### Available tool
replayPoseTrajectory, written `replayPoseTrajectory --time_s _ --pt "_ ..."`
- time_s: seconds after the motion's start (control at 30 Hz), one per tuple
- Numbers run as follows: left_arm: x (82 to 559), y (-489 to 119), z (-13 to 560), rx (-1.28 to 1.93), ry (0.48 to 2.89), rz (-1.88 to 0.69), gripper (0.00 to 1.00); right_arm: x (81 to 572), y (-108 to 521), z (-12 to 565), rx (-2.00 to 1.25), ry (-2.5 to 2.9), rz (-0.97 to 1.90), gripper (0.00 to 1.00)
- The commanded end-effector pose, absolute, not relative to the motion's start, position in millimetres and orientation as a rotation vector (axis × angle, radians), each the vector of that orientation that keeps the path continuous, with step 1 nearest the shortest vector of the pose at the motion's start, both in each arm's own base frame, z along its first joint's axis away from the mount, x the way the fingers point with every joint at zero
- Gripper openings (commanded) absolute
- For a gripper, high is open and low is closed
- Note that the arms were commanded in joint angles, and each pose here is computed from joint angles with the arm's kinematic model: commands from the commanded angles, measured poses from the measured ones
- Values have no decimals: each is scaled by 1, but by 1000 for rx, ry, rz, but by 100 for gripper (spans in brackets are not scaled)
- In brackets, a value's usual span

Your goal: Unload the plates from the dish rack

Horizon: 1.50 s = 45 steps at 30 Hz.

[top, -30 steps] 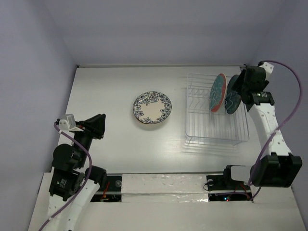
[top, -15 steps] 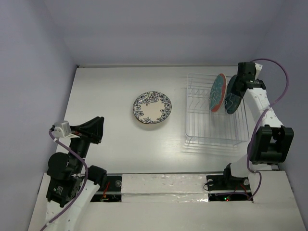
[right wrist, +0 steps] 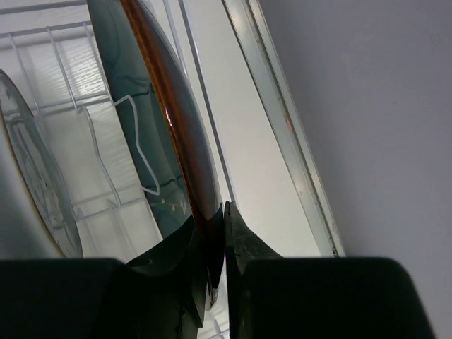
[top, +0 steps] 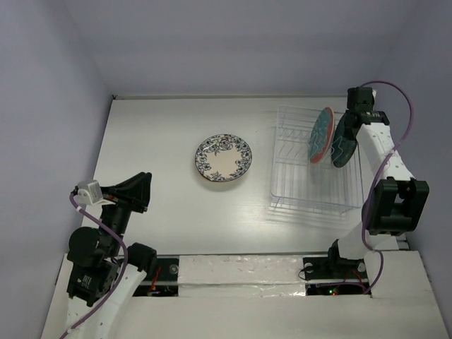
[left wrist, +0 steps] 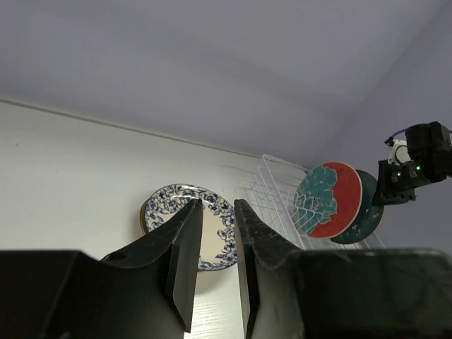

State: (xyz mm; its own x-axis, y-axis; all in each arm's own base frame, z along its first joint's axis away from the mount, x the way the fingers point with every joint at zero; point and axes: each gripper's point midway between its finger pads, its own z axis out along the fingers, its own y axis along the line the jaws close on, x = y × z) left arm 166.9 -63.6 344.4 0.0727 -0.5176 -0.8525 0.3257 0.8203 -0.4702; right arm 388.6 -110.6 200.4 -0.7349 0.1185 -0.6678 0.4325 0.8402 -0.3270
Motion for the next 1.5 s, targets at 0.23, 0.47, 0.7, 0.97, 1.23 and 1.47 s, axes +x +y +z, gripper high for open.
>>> replayPoseTrajectory --time_s 0.23,0.47,0.7,0.97,1.23,1.47 --pt "161 -63 359 -166 1305 -659 22 408 -114 298 373 2102 -704 0" --pt "162 -65 358 -161 1312 -664 22 405 -107 352 344 1974 -817 0" --pt "163 -66 358 -156 1318 -667 22 370 -118 410 546 1798 -960 0" --pt "165 -67 355 -156 1330 -664 22 334 -63 501 607 1548 -424 0" --pt "172 -69 349 -163 1360 -657 23 354 95 477 324 1577 442 0" --pt "180 -71 341 -173 1402 -640 23 361 242 421 147 1681 951 0"
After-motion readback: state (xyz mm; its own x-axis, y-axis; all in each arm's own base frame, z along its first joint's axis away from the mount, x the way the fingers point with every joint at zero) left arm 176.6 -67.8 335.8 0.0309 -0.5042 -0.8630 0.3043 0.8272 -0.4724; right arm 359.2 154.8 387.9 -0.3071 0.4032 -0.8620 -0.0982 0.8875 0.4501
